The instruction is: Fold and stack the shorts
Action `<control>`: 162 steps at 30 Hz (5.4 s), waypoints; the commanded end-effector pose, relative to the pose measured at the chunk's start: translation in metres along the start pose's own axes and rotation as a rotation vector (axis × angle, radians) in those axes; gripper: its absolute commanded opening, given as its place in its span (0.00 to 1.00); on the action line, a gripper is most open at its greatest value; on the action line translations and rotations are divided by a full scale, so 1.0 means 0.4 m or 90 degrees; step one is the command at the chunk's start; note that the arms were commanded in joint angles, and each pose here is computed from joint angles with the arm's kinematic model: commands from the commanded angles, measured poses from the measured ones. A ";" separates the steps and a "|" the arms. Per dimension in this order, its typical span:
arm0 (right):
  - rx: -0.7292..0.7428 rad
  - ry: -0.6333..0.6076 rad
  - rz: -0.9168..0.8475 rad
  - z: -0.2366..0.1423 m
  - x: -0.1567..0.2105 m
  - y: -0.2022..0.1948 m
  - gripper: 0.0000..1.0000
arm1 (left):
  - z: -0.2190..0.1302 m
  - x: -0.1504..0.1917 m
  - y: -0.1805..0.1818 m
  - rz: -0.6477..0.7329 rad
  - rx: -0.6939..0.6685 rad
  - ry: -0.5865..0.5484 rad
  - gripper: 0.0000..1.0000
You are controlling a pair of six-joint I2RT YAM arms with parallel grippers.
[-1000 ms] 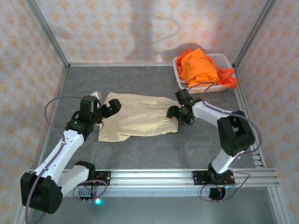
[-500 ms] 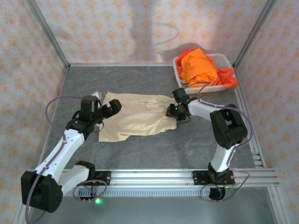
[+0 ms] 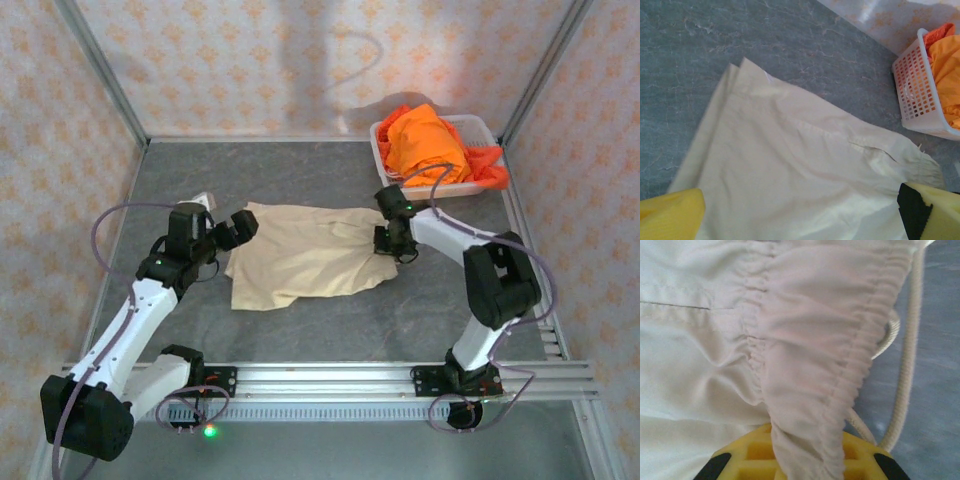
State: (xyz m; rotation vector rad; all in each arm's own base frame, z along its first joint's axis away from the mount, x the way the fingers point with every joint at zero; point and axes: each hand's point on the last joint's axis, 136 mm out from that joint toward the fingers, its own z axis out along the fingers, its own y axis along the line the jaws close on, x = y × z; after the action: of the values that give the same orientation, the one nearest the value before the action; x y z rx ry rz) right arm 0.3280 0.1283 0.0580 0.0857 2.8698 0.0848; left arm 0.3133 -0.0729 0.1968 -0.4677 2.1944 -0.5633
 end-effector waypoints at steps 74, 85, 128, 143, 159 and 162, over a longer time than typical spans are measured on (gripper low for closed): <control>-0.390 -0.143 0.101 -0.293 -0.004 0.262 1.00 | 0.096 0.116 -0.262 0.077 0.118 0.193 0.92; -0.342 -0.104 0.127 -0.198 0.078 0.192 0.94 | 0.333 0.269 -0.394 0.158 0.045 0.335 0.77; -0.242 -0.074 0.083 -0.151 0.158 0.091 1.00 | 0.406 0.361 -0.041 0.187 -0.123 0.373 0.14; -0.219 0.018 -0.060 -0.085 0.012 0.164 0.86 | 0.114 0.063 -0.285 0.202 0.088 0.103 1.00; -0.151 0.106 -0.048 0.109 -0.020 0.177 0.44 | 0.025 0.075 -0.223 0.203 0.087 0.063 1.00; -0.090 0.088 -0.045 0.119 -0.023 0.132 0.18 | 0.021 0.072 -0.224 0.204 0.089 0.058 1.00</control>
State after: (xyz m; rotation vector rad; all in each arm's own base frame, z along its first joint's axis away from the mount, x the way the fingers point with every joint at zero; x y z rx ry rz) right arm 0.3529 0.2041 0.0268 -0.0897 2.9706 0.4725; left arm 0.3158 -0.1725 0.2188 -0.0126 2.2575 -0.6021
